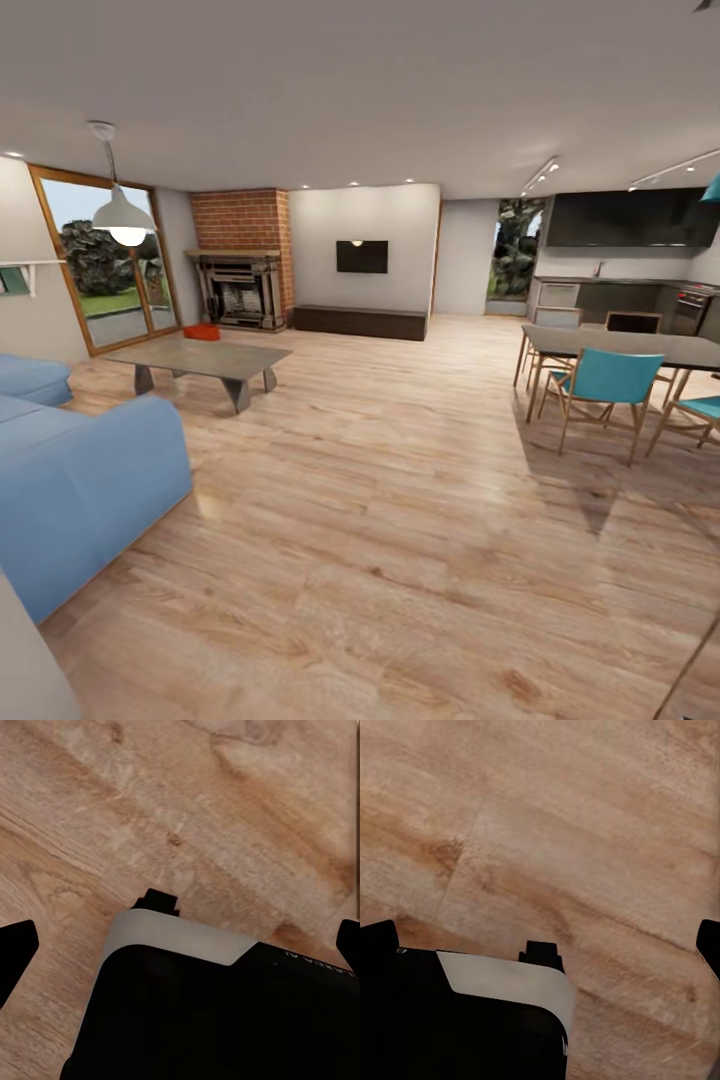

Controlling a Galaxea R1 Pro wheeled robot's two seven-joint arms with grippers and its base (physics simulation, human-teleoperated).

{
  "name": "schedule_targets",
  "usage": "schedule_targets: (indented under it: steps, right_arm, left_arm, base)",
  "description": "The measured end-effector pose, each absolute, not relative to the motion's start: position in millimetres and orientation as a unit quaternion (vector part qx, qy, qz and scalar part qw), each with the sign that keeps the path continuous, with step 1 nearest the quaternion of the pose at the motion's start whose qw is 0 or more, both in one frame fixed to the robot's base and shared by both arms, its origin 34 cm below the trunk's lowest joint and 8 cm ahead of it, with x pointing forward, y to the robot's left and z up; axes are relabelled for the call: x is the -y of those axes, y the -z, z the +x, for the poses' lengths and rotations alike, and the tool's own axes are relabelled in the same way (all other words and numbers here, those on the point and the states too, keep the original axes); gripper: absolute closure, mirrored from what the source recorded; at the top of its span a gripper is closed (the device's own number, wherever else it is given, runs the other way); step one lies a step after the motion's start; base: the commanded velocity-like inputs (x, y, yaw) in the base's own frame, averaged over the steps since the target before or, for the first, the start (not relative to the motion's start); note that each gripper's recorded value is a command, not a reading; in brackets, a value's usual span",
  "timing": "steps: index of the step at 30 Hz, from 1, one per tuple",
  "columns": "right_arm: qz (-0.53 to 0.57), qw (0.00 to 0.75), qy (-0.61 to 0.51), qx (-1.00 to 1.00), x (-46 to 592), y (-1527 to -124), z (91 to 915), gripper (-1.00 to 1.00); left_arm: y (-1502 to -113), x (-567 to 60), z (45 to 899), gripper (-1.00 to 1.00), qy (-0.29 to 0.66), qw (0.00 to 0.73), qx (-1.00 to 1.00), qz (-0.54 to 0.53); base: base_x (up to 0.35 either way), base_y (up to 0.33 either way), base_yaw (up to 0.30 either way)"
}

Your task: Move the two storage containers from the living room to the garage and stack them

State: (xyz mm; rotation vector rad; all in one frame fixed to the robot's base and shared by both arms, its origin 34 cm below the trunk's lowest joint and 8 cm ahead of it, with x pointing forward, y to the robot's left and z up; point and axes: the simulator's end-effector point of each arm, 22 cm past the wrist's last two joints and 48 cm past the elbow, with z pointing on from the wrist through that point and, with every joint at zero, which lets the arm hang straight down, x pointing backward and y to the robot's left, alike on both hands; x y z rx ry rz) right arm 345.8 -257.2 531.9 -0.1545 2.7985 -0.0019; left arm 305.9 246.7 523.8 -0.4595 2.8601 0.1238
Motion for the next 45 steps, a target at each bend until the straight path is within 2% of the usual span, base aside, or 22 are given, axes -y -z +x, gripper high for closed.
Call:
schedule_targets:
  steps: [45]
  right_arm:
    - [-0.054, 0.168, 0.001, -0.984, 257.2, -531.9, 345.8, -1.00]
  left_arm:
    - [-523.8, -246.7, 305.9, -1.00, -0.042, 0.121, -0.979, -0.157]
  base:
    - [0.325, 0.000, 0.000]
